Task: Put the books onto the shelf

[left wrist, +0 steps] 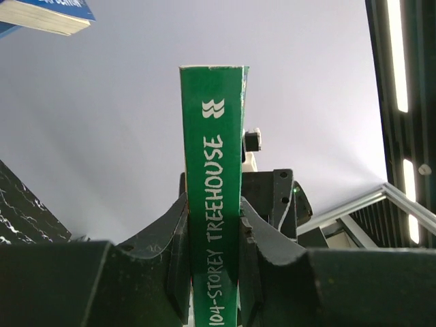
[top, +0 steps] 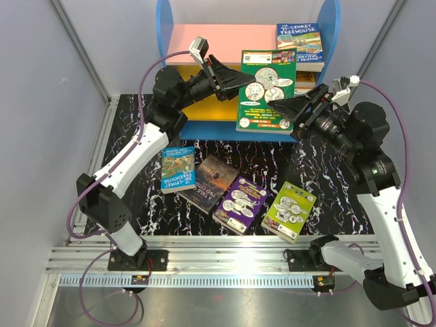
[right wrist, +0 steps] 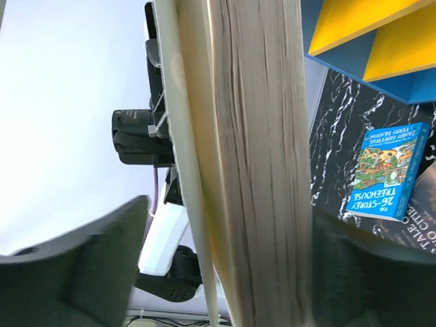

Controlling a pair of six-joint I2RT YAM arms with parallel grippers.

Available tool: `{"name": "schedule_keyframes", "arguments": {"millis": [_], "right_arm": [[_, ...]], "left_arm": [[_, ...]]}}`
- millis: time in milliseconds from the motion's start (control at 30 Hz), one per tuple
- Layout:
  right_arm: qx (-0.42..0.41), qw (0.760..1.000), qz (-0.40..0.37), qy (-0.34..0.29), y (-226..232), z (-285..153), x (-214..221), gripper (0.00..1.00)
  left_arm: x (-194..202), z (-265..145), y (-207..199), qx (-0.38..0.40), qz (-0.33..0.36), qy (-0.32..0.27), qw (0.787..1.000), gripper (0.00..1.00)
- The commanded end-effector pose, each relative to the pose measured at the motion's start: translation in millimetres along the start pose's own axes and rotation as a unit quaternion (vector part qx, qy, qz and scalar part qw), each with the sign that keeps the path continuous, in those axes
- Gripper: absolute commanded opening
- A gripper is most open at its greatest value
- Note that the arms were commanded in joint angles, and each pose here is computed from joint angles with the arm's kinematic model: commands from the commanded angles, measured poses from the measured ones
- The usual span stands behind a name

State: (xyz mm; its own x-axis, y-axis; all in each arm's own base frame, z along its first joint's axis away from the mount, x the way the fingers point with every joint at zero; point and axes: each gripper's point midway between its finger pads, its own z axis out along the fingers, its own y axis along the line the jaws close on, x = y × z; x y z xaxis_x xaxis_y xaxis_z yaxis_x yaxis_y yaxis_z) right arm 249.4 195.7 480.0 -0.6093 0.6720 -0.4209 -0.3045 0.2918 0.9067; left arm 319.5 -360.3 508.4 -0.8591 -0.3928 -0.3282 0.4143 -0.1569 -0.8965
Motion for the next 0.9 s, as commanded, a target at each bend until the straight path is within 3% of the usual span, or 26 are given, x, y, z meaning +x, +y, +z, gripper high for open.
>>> {"name": "schedule_keyframes", "arguments": {"millis": [0, 100, 133, 233, 267, 500, 733, 867], "right_arm": [[-0.046, 0.999, 0.006, 0.000, 25.2, -6.0, 0.0, 0.83], [-0.051, 0.999, 0.009, 0.000, 28.0, -5.7, -0.4, 0.69], [-0.052, 0.999, 0.009, 0.001, 28.4, -5.8, -0.3, 0.57], [-0.054, 0.998, 0.011, -0.001, 30.6, -6.7, -1.0, 0.39], [-0.053, 0.999, 0.011, -0.003, 30.9, -7.5, -1.5, 0.37], [-0.046, 0.999, 0.016, -0.005, 30.0, -16.5, 1.8, 0.37], [-0.034, 0.999, 0.017, -0.013, 26.2, -18.8, 0.3, 0.46], [-0.030, 0.999, 0.016, -0.018, 25.0, -19.6, -0.9, 0.42]], "left_arm": [[-16.6, -9.8, -74.1, 0.065, 0.056, -0.056, 0.995, 0.00], [-20.0, -10.2, -74.3, 0.063, 0.058, -0.063, 0.994, 0.00], [-20.5, -9.6, -71.8, 0.058, 0.058, -0.064, 0.995, 0.00], [-22.1, -10.6, -69.6, 0.044, 0.066, -0.068, 0.994, 0.00], [-22.6, -11.2, -69.0, 0.038, 0.069, -0.071, 0.994, 0.00], [-33.0, -18.9, -61.8, 0.004, 0.092, -0.094, 0.991, 0.00], [-36.7, -21.6, -56.6, -0.009, 0.093, -0.099, 0.991, 0.00], [-36.6, -21.4, -55.5, -0.011, 0.092, -0.098, 0.991, 0.00]]}}
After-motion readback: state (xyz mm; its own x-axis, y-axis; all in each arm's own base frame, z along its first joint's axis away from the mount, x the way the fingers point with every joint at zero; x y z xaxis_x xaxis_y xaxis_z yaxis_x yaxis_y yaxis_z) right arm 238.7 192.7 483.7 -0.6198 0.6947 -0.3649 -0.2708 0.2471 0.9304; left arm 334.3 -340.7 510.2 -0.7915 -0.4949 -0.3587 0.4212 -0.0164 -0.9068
